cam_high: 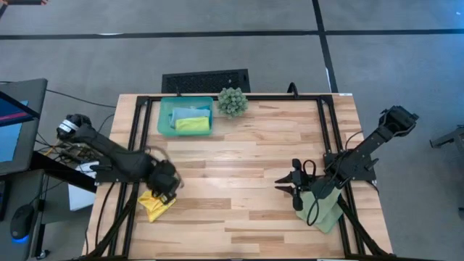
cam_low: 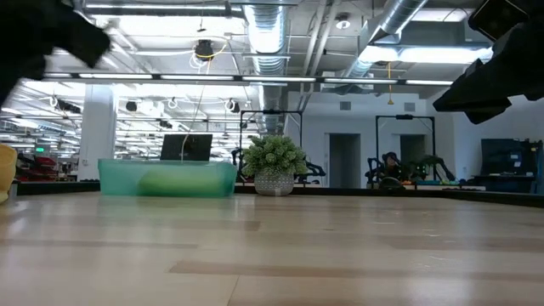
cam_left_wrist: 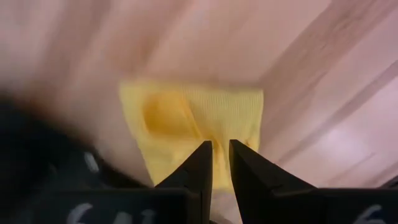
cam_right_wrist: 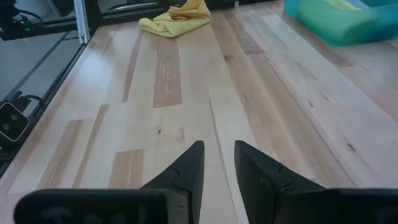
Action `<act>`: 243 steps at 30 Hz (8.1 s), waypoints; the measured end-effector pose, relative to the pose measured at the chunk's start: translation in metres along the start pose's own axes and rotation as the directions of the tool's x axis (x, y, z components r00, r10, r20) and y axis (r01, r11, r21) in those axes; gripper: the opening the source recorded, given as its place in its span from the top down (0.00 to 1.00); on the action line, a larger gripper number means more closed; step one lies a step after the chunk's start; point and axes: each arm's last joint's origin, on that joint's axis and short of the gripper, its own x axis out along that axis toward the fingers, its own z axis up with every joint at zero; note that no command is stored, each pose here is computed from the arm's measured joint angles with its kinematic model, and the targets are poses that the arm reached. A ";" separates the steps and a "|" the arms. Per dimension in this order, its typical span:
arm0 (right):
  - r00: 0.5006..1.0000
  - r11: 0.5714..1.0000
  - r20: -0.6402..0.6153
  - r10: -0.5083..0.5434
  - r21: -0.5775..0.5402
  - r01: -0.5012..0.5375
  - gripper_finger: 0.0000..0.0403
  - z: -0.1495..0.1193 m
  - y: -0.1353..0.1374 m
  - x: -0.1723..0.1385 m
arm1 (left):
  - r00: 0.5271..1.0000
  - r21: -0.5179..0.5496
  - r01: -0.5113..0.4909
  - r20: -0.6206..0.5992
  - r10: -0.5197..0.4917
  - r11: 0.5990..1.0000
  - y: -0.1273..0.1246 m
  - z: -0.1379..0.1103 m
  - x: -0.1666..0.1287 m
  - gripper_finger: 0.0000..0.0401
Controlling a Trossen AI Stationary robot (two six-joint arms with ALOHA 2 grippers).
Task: Fold microfiber towels
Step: Fold the yellow microfiber cloth
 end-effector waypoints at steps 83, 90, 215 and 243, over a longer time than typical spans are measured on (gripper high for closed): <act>0.972 0.730 -0.183 0.149 -0.643 -0.233 0.44 0.070 0.001 0.219 | 0.665 0.219 -0.059 0.736 -0.125 0.974 -0.074 0.029 0.105 1.00; 0.971 0.614 -0.225 -0.080 -0.779 -0.129 0.54 0.056 -0.010 0.244 | 0.663 0.226 -0.057 0.737 -0.133 0.973 -0.075 0.027 0.105 1.00; 0.771 0.863 -0.620 0.147 -0.300 -0.406 0.63 -0.009 0.049 0.093 | 0.909 0.883 -0.273 0.367 -0.197 0.381 -0.138 0.000 0.098 0.61; 0.751 0.892 -0.621 0.223 -0.180 -0.414 0.96 0.004 0.053 0.076 | 0.874 0.788 -0.286 0.448 -0.189 0.546 -0.148 -0.010 0.120 0.99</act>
